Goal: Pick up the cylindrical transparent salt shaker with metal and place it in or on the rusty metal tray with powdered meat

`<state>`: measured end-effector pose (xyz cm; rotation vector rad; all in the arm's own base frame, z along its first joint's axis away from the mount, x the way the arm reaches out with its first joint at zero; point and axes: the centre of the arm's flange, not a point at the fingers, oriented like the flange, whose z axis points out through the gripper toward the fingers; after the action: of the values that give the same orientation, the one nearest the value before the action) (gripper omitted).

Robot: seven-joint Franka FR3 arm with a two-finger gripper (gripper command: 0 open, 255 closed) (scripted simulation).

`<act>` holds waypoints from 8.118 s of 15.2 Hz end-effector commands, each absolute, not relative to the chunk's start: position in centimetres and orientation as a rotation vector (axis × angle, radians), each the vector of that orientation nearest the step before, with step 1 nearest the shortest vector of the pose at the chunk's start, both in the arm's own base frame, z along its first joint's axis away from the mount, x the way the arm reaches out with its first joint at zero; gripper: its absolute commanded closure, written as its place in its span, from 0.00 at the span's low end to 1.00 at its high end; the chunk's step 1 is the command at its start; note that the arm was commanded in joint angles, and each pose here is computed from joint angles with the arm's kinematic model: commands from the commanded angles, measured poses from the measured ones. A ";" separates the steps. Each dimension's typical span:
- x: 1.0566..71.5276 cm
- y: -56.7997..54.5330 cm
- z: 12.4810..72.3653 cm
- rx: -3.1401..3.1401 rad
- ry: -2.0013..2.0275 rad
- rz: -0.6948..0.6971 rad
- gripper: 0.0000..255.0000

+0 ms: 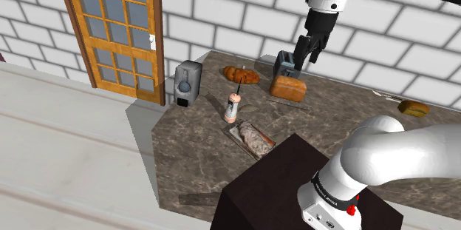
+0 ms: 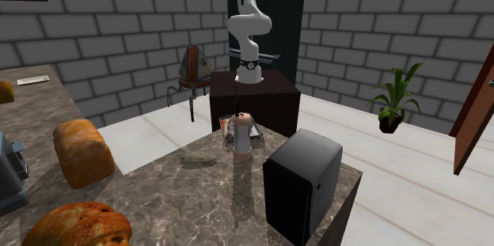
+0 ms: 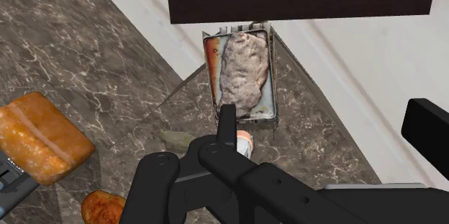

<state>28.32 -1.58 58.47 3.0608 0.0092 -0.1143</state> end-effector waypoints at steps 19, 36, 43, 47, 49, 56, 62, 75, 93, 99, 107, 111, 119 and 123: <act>43.6 -4.4 40.7 3.010 -0.010 -0.091 0.00; 58.2 -8.1 24.3 2.961 -0.028 -0.070 0.00; 58.7 -8.8 20.5 2.959 -0.028 -0.069 0.00; 58.7 -9.0 19.7 2.959 -0.028 -0.069 0.00; 58.7 -9.0 19.7 2.959 -0.028 -0.069 0.00; 58.7 -9.0 19.7 2.959 -0.029 -0.069 1.00; 58.7 -9.0 19.7 2.959 -0.028 -0.069 1.00; 58.7 -9.0 26.5 2.959 -0.028 -0.069 1.00; 48.7 -8.4 35.3 2.959 -0.028 -0.069 1.00; 41.3 -7.9 38.0 2.959 -0.028 -0.069 1.00; 39.0 -7.8 35.6 2.959 -0.028 -0.069 1.00; 39.0 -7.8 33.5 2.959 -0.028 -0.069 1.00; 39.0 -7.8 29.3 2.959 -0.028 -0.069 1.00; 39.0 -7.8 27.2 2.959 -0.028 -0.069 1.00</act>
<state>39.06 -7.80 27.63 2.9586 -0.0285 -0.0715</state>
